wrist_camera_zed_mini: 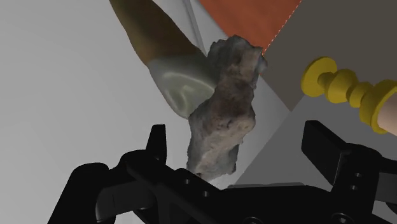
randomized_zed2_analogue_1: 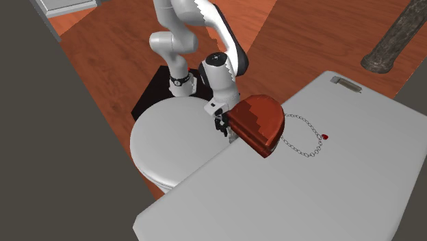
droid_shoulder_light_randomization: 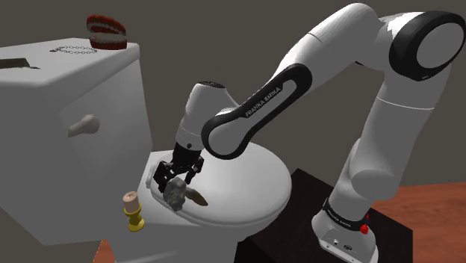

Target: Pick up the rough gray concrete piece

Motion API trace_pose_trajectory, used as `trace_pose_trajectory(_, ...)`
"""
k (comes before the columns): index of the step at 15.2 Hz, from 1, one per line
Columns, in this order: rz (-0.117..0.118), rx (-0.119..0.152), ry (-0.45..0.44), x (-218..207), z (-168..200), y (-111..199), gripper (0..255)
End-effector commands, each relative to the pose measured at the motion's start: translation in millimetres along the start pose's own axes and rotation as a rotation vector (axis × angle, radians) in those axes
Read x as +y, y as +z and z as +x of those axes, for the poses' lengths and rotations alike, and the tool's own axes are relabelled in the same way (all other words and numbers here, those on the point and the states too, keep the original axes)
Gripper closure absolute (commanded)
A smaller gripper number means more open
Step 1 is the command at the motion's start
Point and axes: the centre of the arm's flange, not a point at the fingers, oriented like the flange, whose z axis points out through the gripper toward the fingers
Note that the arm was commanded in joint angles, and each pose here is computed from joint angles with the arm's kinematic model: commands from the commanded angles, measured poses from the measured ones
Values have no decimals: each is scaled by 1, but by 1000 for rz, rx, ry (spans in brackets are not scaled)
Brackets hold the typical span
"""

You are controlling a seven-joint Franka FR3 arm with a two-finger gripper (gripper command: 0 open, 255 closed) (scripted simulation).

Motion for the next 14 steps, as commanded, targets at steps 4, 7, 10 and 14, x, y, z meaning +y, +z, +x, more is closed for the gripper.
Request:
trace_pose_trajectory(4,0,0,0,1,-1,2,255)
trace_pose_trajectory(7,0,0,0,1,-1,2,255)
trace_pose_trajectory(10,0,0,0,2,-1,3,255)
trace_pose_trajectory(14,0,0,0,-5,2,-17,255)
